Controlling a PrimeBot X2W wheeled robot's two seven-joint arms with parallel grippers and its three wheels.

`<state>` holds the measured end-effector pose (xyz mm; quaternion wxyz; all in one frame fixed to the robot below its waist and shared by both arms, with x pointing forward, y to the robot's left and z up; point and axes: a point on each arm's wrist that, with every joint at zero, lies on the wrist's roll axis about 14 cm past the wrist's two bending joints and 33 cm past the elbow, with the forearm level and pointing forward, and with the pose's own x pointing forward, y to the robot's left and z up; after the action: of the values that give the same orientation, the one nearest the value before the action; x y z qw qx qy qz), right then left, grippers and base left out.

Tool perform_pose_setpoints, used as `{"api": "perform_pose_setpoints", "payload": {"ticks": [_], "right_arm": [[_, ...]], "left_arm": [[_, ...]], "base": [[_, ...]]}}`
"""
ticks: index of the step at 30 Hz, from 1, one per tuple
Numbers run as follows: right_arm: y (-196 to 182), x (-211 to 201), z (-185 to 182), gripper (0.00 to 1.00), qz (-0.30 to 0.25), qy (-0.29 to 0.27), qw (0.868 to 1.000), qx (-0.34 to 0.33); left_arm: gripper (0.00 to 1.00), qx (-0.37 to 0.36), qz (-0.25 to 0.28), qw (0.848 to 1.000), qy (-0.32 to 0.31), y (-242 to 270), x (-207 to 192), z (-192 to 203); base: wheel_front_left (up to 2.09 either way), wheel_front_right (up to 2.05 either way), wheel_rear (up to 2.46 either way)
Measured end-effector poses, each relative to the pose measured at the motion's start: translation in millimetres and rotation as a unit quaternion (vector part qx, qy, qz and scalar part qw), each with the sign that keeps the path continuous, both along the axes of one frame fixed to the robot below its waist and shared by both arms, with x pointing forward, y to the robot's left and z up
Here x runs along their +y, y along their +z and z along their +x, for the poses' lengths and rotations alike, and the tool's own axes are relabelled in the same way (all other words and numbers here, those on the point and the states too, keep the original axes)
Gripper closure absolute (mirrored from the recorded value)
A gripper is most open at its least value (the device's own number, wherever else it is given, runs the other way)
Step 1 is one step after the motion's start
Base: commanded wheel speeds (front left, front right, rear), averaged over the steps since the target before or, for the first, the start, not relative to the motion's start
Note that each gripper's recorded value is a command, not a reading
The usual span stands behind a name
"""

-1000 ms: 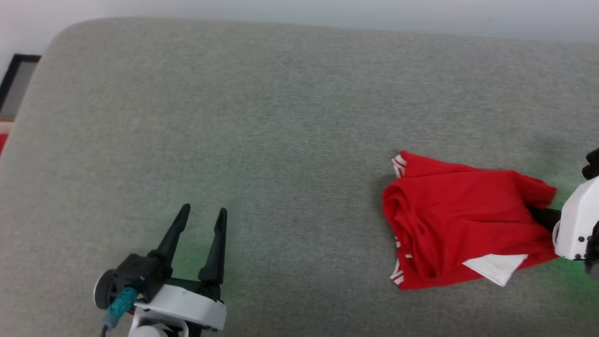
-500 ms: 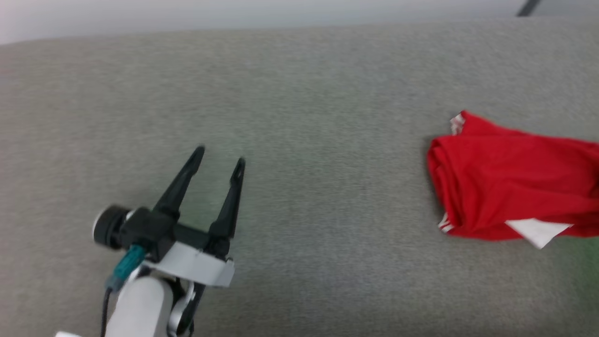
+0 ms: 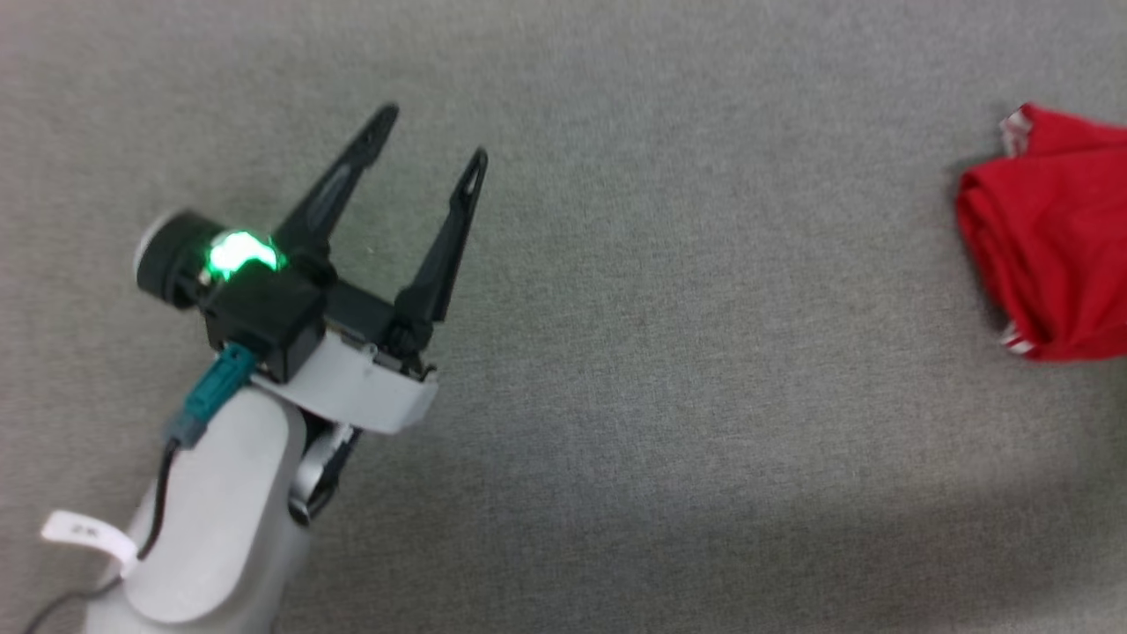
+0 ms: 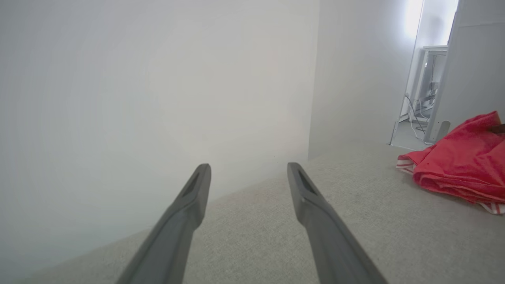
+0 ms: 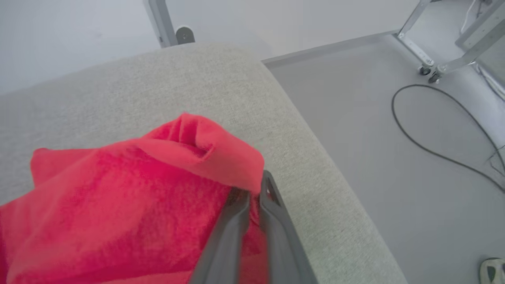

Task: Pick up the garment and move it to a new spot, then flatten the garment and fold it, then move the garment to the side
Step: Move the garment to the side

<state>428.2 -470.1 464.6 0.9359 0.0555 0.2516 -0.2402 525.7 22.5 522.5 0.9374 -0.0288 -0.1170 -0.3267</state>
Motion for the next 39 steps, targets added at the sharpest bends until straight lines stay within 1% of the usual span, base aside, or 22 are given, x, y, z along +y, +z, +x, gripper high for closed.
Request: {"api": "perform_pose_setpoints", "payload": {"ticks": [3,6,11,14,17,20,24,29,31,32,33,39], "right_arm": [[5,-15,9,1.00,-0.036,-0.012,0.999,-0.002],[10,-28,19,1.00,-0.052,-0.037,0.998,-0.023],[-7,-39,18,1.00,-0.077,-0.058,0.995,-0.002],[-9,-43,24,1.00,-0.097,-0.060,0.993,-0.005],[-9,-46,32,1.00,-0.102,-0.069,0.992,-0.020],[-17,-48,33,1.00,-0.115,-0.069,0.991,-0.006],[-21,-62,23,1.00,-0.142,-0.078,0.987,0.016],[-28,-59,30,1.00,-0.136,-0.085,0.987,0.010],[-29,-57,31,0.53,-0.138,-0.083,0.987,0.008],[-28,-57,31,0.10,-0.141,-0.083,0.987,0.004],[-27,-57,31,0.00,-0.145,-0.080,0.986,0.003],[-20,-55,33,0.00,-0.155,-0.073,0.985,-0.005]], "left_arm": [[0.00,-0.006,0.004,1.000,-0.011,-4,-6,10],[0.00,-0.008,0.006,1.000,-0.020,-11,-12,17],[0.00,-0.005,0.011,0.999,-0.039,-24,-23,24],[0.00,-0.001,0.014,0.999,-0.044,-32,-26,27],[0.00,0.004,0.018,0.999,-0.044,-38,-24,29],[0.00,0.005,0.023,0.999,-0.040,-43,-20,33],[0.00,0.011,0.030,0.999,-0.035,-51,-14,35],[0.00,0.014,0.035,0.999,-0.029,-57,-8,38],[0.00,0.014,0.035,0.999,-0.028,-56,-8,38],[0.00,0.013,0.035,0.999,-0.028,-56,-8,38],[0.00,0.013,0.036,0.999,-0.028,-56,-8,37],[0.00,0.016,0.027,0.999,-0.022,-48,-8,36]], "base": [[0.00,0.00,0.00],[0.00,0.00,0.00],[0.00,0.00,0.00],[0.00,0.00,0.00],[0.00,0.00,0.00],[0.00,0.00,0.00],[0.00,0.00,0.00],[0.00,0.00,0.00],[0.00,0.00,0.00],[0.00,0.00,0.00],[0.00,0.00,0.00],[0.00,0.00,0.00]]}}
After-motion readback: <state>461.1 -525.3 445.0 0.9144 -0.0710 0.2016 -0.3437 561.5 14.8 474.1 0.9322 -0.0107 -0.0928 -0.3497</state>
